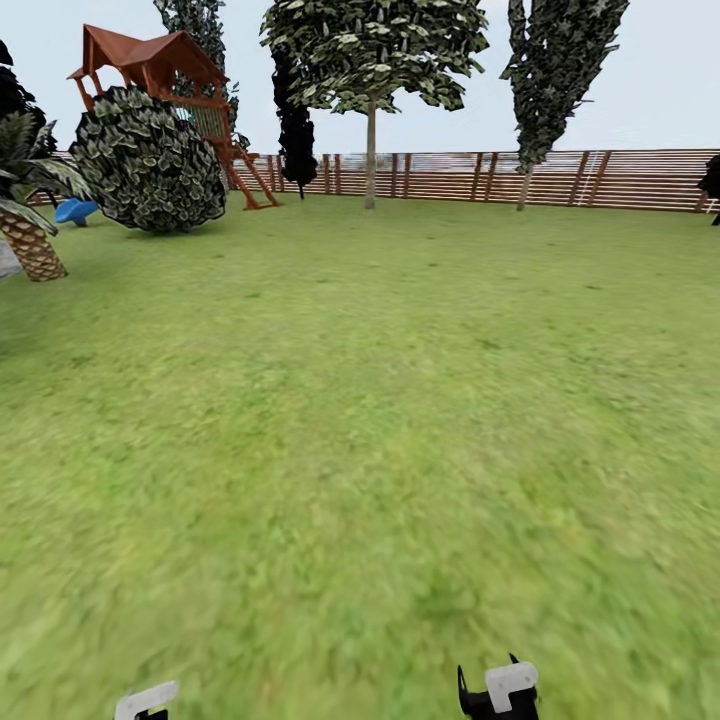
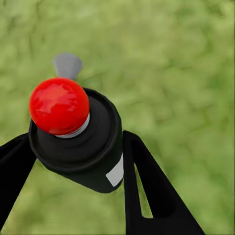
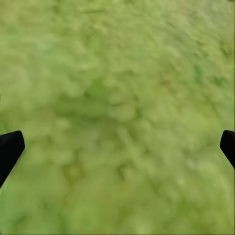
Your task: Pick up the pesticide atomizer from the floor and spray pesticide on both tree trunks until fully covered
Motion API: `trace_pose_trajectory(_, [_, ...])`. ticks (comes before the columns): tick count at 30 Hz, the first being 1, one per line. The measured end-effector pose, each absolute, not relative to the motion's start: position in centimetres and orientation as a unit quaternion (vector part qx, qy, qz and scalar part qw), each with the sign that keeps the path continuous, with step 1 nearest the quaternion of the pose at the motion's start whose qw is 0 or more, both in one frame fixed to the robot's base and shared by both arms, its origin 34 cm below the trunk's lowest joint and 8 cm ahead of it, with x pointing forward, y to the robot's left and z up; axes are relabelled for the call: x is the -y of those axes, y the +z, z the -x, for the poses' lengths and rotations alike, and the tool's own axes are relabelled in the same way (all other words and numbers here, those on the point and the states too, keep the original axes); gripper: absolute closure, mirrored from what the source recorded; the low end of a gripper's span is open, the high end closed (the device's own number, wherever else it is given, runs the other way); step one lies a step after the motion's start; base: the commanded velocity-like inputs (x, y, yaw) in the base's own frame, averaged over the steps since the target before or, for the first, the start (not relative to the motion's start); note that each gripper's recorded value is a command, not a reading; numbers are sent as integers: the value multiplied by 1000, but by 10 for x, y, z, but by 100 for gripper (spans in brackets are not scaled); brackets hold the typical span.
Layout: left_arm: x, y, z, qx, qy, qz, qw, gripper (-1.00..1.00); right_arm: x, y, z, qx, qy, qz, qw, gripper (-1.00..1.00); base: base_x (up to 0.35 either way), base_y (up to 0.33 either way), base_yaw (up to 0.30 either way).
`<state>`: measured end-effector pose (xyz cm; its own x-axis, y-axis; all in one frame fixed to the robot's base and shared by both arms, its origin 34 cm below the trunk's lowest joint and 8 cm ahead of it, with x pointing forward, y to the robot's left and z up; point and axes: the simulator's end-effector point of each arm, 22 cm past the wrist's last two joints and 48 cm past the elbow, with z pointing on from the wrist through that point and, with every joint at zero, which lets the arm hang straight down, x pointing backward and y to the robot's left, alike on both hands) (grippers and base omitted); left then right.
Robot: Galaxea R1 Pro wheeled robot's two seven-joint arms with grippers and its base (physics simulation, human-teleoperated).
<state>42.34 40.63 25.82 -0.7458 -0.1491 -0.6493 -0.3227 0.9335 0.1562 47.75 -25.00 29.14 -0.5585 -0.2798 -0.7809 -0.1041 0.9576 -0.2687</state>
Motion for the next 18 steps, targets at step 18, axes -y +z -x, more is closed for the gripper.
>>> trace_pose_trajectory(18, [-406, 258, -423, -925, 130, 127, 333, 100, 250, 291, -477, -878, -96, 109, 457, -100, 340, 143, 0])
